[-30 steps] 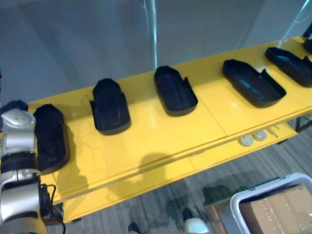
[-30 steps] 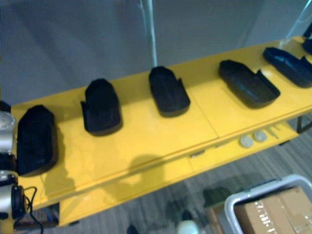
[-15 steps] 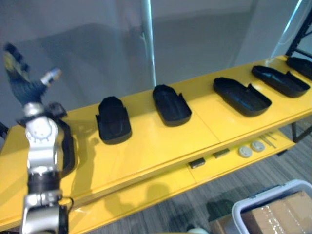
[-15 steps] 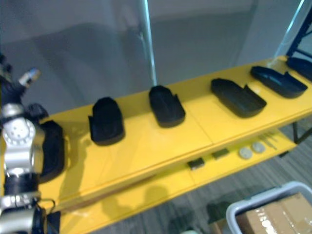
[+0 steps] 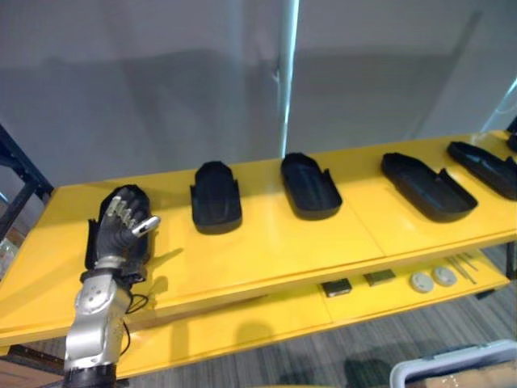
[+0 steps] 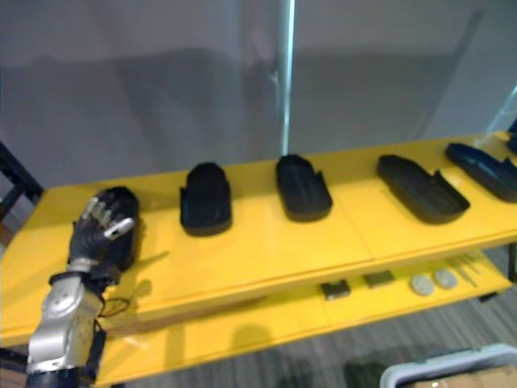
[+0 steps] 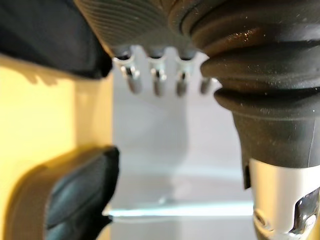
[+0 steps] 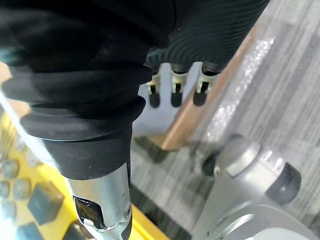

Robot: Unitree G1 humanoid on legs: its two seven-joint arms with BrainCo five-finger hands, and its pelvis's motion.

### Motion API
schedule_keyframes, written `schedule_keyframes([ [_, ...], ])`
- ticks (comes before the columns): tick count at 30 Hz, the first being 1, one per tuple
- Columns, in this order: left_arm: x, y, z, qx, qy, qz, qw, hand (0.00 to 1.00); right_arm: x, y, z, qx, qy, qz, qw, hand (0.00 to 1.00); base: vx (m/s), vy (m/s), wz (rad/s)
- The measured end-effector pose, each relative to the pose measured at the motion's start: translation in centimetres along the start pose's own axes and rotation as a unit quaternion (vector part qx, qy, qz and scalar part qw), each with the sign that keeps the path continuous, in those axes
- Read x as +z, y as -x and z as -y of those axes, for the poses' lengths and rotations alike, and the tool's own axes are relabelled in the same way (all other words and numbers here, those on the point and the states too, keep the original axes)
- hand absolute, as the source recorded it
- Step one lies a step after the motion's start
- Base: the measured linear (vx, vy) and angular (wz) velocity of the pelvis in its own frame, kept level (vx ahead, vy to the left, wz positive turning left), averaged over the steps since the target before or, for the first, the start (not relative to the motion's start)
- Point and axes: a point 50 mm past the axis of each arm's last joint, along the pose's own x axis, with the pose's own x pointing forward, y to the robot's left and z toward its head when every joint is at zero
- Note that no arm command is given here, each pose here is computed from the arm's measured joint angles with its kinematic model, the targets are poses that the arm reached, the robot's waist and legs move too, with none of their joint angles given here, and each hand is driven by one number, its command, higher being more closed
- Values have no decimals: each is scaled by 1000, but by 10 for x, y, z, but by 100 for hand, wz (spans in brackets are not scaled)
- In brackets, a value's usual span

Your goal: Walk over and take plastic housings, then place them on the shelf

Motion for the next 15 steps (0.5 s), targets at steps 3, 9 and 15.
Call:
schedule_keyframes([
  [3, -7, 3, -2, 3, -2, -25, 1000, 0, 0, 0, -2, -1, 5, 0, 1000, 0, 30, 0, 8],
  [9, -19, 7, -5, 12, -14, -70, 997, 0, 2, -1, -3, -2, -2, 2, 1000, 0, 60, 2, 1],
  [15, -27, 7, -5, 12, -33, -92, 995, 0, 5, -2, -7, 5, 4, 6, 1000, 0, 25, -4, 0],
])
